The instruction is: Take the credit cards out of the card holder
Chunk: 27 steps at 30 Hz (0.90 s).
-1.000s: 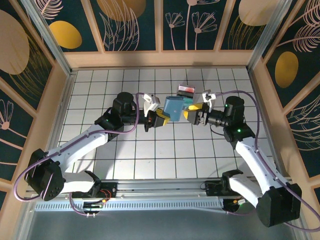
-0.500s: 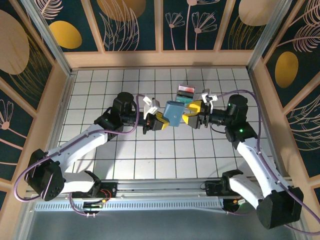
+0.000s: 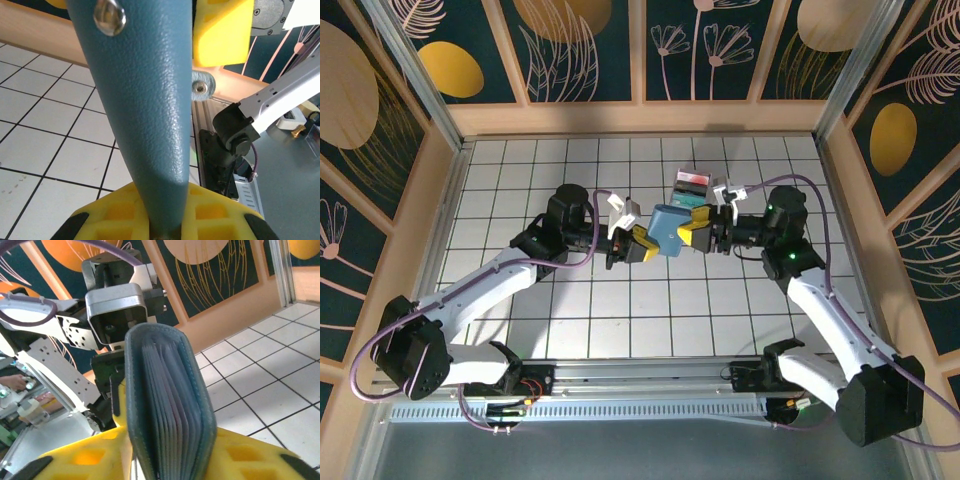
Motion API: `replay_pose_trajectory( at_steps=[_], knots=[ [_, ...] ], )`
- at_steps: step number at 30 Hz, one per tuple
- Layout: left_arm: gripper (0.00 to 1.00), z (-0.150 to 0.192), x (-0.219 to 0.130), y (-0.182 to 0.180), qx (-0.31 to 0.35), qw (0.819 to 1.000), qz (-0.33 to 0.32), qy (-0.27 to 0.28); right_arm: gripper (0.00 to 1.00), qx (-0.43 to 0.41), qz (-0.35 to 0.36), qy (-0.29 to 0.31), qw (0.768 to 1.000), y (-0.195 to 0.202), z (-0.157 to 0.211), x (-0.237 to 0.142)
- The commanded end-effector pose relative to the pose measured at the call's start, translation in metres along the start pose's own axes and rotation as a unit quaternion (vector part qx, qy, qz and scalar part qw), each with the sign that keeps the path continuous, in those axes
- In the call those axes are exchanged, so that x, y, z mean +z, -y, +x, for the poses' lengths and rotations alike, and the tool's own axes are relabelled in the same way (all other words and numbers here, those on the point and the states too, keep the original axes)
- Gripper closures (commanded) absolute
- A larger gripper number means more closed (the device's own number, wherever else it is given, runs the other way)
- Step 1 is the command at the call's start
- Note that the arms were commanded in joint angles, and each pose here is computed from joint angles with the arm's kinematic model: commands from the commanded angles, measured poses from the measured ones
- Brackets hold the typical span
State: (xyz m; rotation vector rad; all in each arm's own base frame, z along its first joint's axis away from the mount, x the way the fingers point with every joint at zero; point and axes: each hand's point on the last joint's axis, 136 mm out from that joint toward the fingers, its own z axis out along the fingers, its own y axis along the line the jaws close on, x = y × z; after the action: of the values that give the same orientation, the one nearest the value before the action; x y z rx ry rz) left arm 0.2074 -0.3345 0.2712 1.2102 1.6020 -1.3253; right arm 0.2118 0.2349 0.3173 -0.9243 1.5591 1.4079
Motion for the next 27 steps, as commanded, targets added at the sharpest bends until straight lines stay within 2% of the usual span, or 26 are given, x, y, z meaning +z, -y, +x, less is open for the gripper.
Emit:
replay_pose_trajectory(
  at_steps=[1,4,6,7,9,11,12,15,17,23,27],
  knots=[
    [1.0,-0.023,-0.003,0.009,0.034,0.999,0.021,0.025,0.72,-0.019,-0.019,0.002,1.0,-0.01,-0.01,0.004],
    [1.0,-0.023,-0.003,0.003,0.029,0.999,0.002,0.024,0.89,-0.018,-0.011,0.003,1.0,-0.007,-0.011,0.004],
    [1.0,-0.022,-0.003,-0.002,0.023,0.999,-0.012,0.022,0.94,-0.016,-0.005,0.003,1.0,-0.005,-0.011,0.004],
    [0.93,-0.022,-0.003,-0.005,0.019,0.999,-0.021,0.022,0.95,-0.014,-0.002,0.004,1.0,-0.004,-0.012,0.004],
    [0.69,-0.033,-0.005,-0.01,0.023,0.999,-0.04,0.029,0.98,-0.009,0.008,0.005,1.0,-0.001,-0.013,0.004],
    [0.5,-0.037,-0.005,-0.018,0.017,0.998,-0.061,0.03,1.0,-0.002,0.022,0.006,1.0,0.005,-0.012,0.004],
    [0.43,-0.038,-0.005,-0.022,0.013,0.997,-0.072,0.03,1.0,0.0,0.027,0.007,1.0,0.006,-0.012,0.004],
    [0.35,-0.047,-0.006,-0.032,0.0,0.994,-0.098,0.038,1.0,0.01,0.045,0.012,0.999,0.014,-0.012,0.004],
    [0.41,-0.049,-0.005,-0.037,-0.007,0.993,-0.109,0.041,1.0,0.013,0.045,0.016,0.999,0.014,-0.012,0.004],
    [0.8,-0.041,-0.003,-0.042,-0.007,0.993,-0.112,0.033,1.0,0.016,0.047,0.024,0.998,0.015,-0.015,0.004],
    [0.97,-0.041,-0.003,-0.037,0.002,0.994,-0.1,0.036,1.0,0.014,0.045,0.026,0.999,0.013,-0.017,0.003]
  ],
)
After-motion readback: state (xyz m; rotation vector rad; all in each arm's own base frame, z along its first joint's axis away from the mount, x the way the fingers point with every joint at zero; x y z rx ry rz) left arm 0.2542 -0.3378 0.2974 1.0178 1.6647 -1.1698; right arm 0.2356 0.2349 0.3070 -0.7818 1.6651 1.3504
